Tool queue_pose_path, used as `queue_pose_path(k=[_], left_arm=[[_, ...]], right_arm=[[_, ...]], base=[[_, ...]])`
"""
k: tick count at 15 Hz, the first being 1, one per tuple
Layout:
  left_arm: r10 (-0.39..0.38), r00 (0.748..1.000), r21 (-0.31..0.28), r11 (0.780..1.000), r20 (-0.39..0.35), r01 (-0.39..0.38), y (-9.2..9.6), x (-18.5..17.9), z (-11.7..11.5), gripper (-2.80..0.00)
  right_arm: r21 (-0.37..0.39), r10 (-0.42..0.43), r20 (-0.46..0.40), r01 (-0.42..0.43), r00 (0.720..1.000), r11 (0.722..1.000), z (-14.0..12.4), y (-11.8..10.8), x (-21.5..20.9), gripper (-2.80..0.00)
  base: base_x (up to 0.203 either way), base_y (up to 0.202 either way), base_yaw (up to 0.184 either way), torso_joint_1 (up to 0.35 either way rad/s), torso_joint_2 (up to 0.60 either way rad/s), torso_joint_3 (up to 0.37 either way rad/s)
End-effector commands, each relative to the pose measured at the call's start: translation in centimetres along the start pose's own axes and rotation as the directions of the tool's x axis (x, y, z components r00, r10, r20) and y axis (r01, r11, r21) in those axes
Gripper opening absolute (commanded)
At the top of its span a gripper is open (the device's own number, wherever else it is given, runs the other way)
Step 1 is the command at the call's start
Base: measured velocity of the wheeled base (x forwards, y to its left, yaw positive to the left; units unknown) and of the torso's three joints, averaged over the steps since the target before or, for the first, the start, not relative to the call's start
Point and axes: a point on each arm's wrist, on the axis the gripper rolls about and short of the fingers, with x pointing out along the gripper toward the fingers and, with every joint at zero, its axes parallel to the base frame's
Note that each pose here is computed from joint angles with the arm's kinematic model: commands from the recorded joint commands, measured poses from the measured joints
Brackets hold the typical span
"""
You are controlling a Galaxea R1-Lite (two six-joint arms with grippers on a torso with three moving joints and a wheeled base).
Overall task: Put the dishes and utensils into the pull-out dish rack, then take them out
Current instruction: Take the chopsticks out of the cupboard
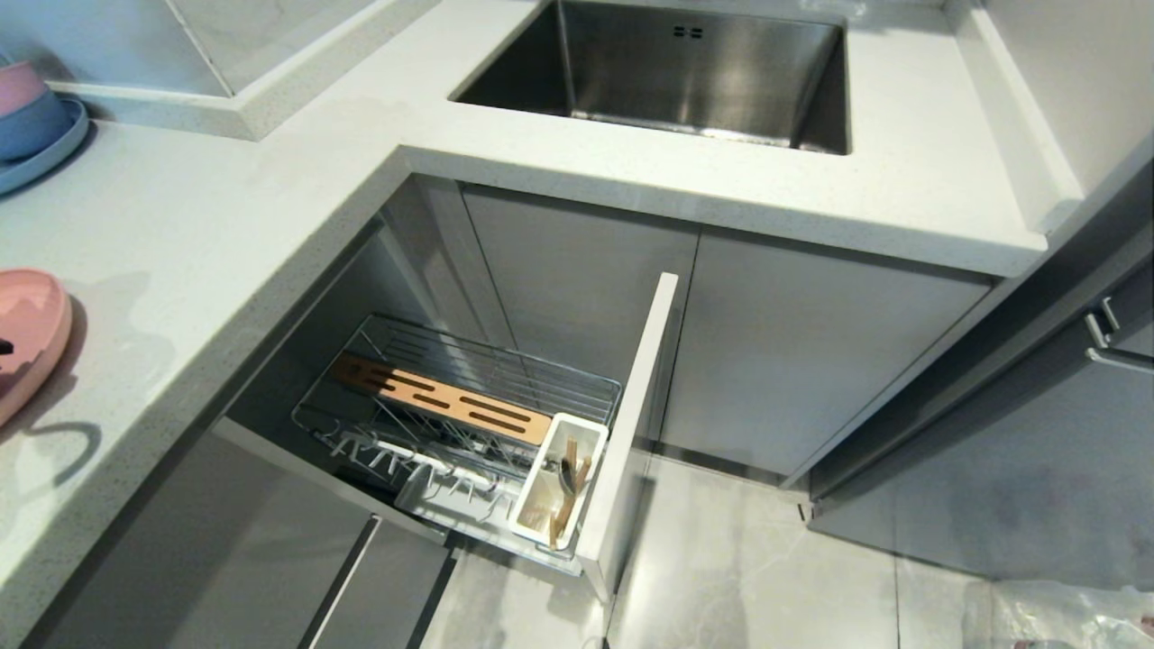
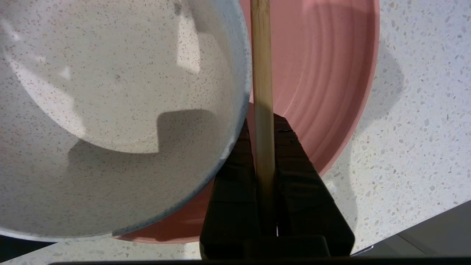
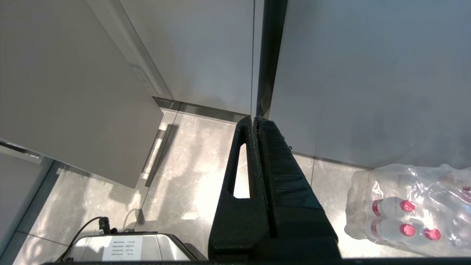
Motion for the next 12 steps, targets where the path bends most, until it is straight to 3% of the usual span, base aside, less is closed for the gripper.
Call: queue_pose_path(k=[1, 6, 12], left_arm=[[0.003, 1.000, -0.005, 1.000, -0.002, -0.003, 0.02, 0.07, 0.03, -2.80], [-0.048, 0.998, 0.001, 0.999, -0.037, 0.048, -0.37, -0.07, -0.09, -2.80], [-0.028, 0.998, -0.011, 1.000, -0.054, 0.027, 0.12, 0.30, -0.21, -2.80]], right_arm=[[0.000, -0.001, -0.002, 0.001, 1.000, 1.000, -0.04, 0.00, 0.02, -2.80], [0.001, -0.001, -0.002, 0.001, 1.000, 1.000, -0.04, 0.00, 0.02, -2.80], [0.001, 0.000, -0.002, 0.000, 1.000, 1.000, -0.04, 0.00, 0.02, -2.80]], base=[[0.000, 0.000, 0.000, 0.000, 0.00, 0.000], [0.000, 0.000, 0.000, 0.000, 0.00, 0.000], [0.000, 0.000, 0.000, 0.000, 0.00, 0.000]])
